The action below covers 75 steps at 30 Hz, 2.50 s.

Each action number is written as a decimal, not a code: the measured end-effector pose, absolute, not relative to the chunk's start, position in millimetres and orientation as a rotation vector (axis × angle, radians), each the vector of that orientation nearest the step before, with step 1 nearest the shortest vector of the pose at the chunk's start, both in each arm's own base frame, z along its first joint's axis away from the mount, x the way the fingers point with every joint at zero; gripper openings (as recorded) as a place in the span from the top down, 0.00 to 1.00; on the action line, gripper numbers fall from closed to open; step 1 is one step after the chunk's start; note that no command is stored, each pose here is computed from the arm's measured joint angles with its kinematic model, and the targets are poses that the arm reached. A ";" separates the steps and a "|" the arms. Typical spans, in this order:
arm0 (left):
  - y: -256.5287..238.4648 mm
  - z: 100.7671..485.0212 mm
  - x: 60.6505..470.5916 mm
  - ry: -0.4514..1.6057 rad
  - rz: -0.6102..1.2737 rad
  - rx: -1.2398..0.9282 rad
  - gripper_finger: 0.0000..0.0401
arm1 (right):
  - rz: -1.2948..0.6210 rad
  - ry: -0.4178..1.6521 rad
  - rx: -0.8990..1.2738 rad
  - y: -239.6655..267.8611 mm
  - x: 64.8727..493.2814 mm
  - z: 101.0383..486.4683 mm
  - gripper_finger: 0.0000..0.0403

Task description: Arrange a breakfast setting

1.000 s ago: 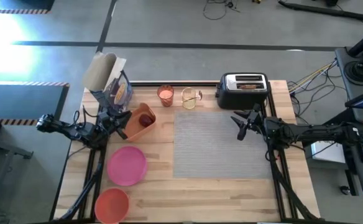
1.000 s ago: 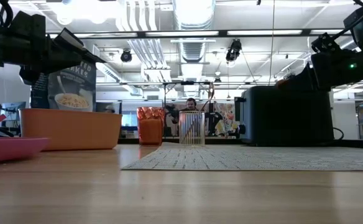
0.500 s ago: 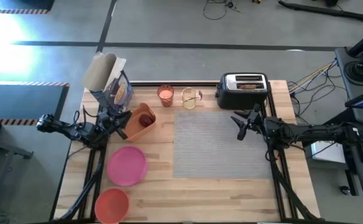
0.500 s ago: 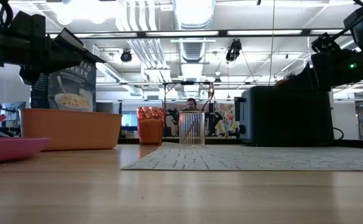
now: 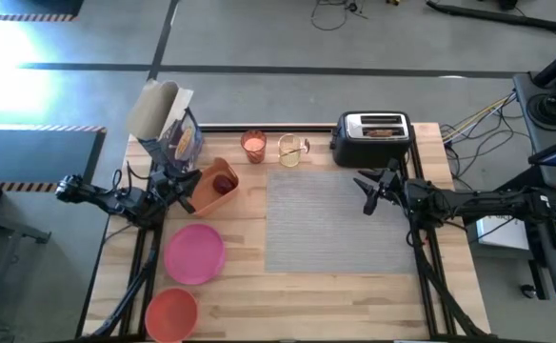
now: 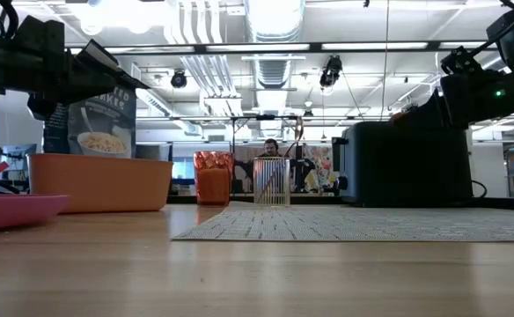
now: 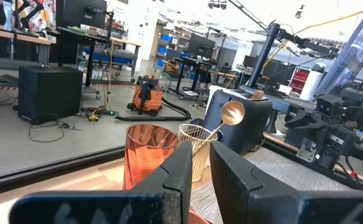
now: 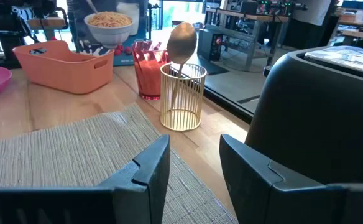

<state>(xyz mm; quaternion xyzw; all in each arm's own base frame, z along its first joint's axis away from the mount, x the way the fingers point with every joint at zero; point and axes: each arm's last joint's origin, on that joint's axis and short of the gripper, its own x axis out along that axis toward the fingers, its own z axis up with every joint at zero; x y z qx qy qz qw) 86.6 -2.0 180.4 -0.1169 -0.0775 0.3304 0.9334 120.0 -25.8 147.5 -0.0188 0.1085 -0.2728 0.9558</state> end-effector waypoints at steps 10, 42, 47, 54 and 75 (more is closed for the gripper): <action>-1.9 180.8 86.5 -0.149 0.679 -0.205 0.90 | -0.553 0.220 -0.038 -25.8 120.1 147.6 0.68; -1.5 183.2 85.8 -0.171 0.686 -0.248 0.90 | -0.554 0.220 -0.038 -25.8 120.1 147.6 0.68; -1.5 183.2 85.8 -0.171 0.686 -0.248 0.90 | -0.553 0.219 -0.038 -25.8 120.0 147.7 0.68; -1.6 182.8 85.9 -0.169 0.684 -0.252 0.90 | -0.553 0.219 -0.038 -25.8 120.1 147.6 0.68; -4.2 199.9 86.6 -0.216 0.538 -0.398 0.90 | -0.553 0.220 -0.038 -25.8 120.1 147.7 0.68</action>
